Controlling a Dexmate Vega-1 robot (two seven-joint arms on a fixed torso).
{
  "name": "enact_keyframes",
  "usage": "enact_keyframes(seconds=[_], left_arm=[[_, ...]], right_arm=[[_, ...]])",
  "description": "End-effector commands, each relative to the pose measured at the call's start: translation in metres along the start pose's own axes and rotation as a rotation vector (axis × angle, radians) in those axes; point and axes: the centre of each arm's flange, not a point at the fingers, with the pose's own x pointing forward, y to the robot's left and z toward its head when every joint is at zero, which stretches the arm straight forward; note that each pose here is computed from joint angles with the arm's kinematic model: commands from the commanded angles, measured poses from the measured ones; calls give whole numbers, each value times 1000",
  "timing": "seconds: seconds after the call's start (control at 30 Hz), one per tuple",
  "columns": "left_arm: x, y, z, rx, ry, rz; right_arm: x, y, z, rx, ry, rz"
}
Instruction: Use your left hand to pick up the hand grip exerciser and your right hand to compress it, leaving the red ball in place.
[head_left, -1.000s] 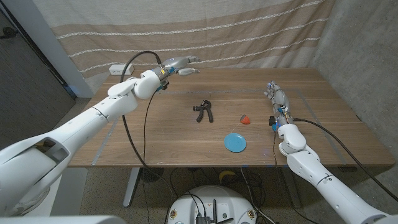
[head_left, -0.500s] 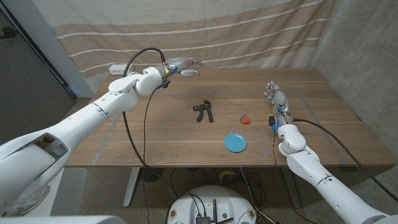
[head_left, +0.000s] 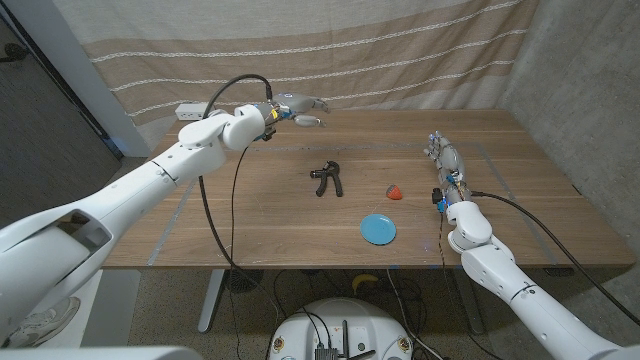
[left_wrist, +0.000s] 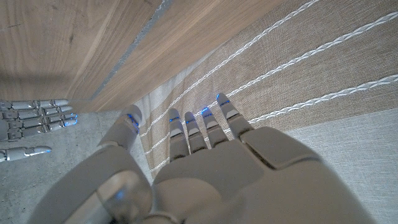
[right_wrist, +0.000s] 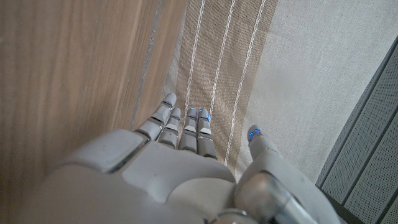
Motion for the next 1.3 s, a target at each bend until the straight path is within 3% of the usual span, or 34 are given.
enact_keyframes(seconds=[0.03,0.57,1.3], left_arm=[[4,-2,5,69,20,-57],[5,-8,9,146,42,-110],[9,-22,15,197,17,-138]], right_arm=[[-8,1,3,-4,-7,-2],[-17,5,4,-6,-2,-8],[-22,8,4,-6,0,-11]])
